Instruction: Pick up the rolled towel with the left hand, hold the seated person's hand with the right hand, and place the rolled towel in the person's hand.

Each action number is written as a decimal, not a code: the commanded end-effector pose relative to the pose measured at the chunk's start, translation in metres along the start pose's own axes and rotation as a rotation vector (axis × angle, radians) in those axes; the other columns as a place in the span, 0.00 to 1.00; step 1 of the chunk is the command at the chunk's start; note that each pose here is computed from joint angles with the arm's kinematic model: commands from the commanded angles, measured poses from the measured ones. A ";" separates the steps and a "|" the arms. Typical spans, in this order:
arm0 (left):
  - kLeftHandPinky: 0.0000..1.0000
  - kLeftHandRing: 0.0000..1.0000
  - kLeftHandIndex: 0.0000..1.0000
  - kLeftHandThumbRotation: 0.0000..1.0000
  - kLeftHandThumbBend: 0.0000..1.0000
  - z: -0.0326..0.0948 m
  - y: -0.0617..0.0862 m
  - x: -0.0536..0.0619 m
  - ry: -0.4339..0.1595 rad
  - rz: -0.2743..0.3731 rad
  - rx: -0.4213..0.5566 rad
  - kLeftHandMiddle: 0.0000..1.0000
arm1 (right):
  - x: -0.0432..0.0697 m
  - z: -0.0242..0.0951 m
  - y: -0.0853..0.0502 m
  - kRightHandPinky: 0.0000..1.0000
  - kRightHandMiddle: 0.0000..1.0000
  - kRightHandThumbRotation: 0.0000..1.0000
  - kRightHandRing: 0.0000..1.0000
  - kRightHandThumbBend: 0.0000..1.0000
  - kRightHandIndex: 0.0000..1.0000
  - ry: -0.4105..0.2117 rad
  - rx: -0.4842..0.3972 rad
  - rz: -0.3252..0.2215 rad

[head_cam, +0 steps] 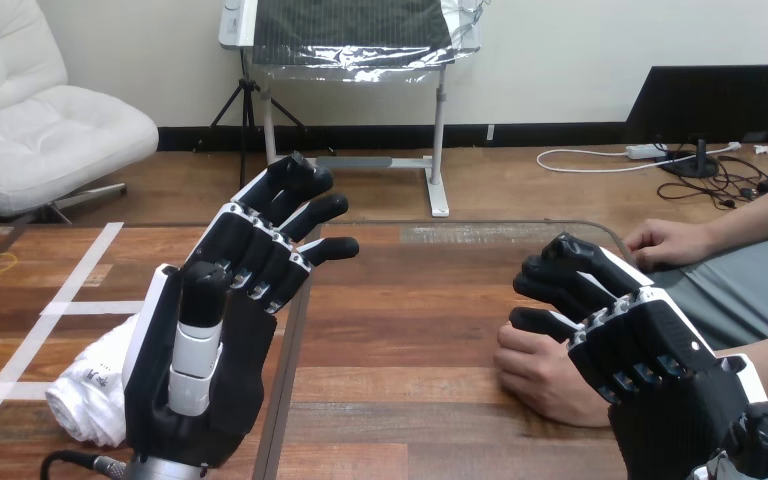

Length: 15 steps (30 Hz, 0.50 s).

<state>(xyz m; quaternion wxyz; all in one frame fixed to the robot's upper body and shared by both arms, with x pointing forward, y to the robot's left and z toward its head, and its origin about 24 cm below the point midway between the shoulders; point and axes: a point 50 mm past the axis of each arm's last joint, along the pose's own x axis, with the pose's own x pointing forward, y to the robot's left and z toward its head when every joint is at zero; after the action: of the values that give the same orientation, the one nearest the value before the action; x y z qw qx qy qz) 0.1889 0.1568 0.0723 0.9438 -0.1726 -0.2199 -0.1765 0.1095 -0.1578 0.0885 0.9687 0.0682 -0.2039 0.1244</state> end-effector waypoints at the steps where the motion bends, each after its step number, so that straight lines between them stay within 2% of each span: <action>1: 0.70 0.82 0.81 0.77 0.80 0.003 -0.003 0.011 -0.059 -0.014 -0.011 0.83 | 0.012 0.010 0.001 0.75 0.81 1.00 0.82 0.85 0.81 -0.083 -0.019 0.035; 15: 0.70 0.82 0.81 0.76 0.80 0.004 -0.003 0.011 -0.059 -0.009 -0.012 0.83 | 0.013 0.009 0.000 0.75 0.81 1.00 0.81 0.85 0.81 -0.082 -0.018 0.038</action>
<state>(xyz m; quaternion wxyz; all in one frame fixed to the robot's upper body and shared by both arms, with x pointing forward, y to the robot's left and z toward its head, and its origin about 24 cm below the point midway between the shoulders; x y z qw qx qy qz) 0.1889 0.1568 0.0723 0.9438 -0.1729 -0.2200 -0.1761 0.1096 -0.1577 0.0885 0.9685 0.0683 -0.2039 0.1253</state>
